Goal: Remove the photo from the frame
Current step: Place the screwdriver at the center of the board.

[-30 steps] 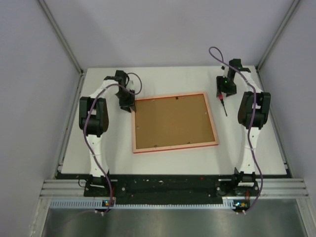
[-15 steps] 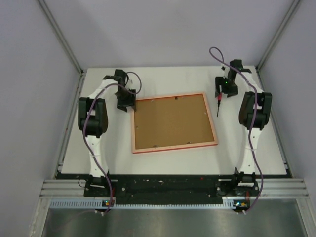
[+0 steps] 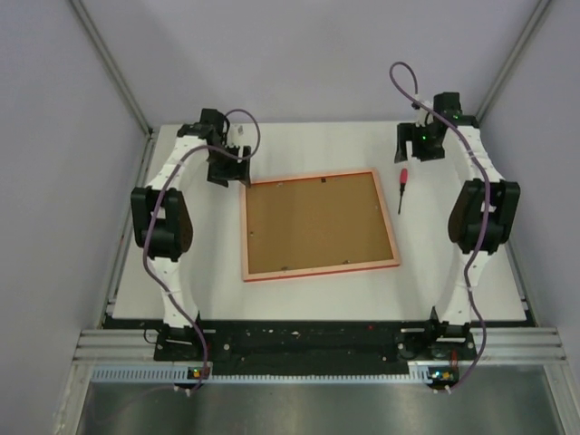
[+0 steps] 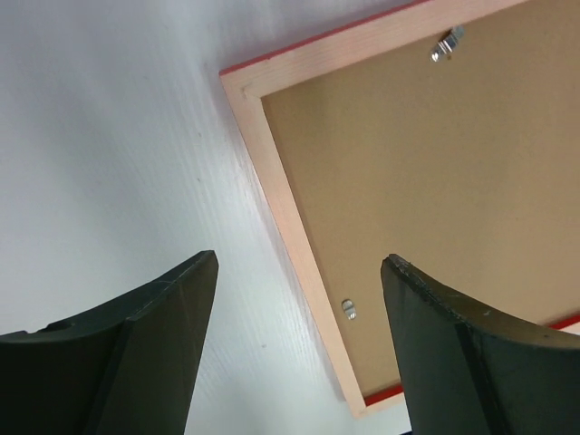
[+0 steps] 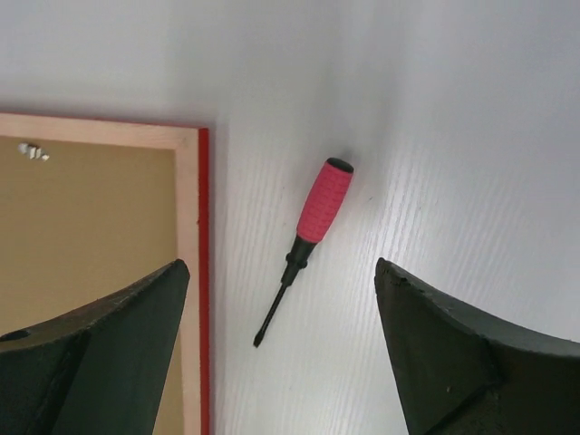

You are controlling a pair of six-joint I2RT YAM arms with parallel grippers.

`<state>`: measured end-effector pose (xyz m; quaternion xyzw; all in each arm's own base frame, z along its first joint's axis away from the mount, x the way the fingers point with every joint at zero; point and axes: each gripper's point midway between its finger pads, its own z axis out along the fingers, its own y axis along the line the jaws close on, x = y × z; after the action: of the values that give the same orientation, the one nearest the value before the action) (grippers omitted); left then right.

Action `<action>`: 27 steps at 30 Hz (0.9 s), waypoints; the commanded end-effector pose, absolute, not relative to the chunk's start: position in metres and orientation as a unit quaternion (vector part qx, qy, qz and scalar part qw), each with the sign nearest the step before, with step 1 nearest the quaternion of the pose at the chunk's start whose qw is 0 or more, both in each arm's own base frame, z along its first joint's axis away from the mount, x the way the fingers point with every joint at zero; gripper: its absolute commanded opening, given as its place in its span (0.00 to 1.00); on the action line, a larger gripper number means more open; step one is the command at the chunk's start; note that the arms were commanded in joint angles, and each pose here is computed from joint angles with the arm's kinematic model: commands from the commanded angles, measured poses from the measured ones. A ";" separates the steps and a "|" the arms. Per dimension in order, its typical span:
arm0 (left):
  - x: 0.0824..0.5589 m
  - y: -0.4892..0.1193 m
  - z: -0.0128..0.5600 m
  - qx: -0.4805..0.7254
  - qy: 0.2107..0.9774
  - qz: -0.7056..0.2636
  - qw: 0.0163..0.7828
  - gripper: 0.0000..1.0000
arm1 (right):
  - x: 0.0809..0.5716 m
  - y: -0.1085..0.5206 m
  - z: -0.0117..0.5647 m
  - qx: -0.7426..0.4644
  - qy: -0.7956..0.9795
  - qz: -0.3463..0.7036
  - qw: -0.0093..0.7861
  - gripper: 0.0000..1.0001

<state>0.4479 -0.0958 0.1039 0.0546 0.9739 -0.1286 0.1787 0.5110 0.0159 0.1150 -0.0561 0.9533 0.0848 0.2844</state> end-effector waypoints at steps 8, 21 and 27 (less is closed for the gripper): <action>0.375 -0.094 0.154 0.221 0.945 -0.085 0.227 0.79 | 0.432 0.051 0.172 -0.152 0.925 0.137 0.319 0.82; 0.285 -0.180 0.159 0.489 0.821 -0.004 0.293 0.80 | 0.372 0.076 0.118 -0.100 0.937 0.221 0.252 0.75; 0.260 -0.222 0.123 0.570 0.771 0.015 0.282 0.80 | 0.368 0.070 0.096 -0.093 0.945 0.202 0.240 0.74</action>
<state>0.2596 -0.1970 0.1347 0.5260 0.8096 -0.0074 0.2604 0.3508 0.0671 0.0778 -0.0830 0.9566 0.2064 0.1880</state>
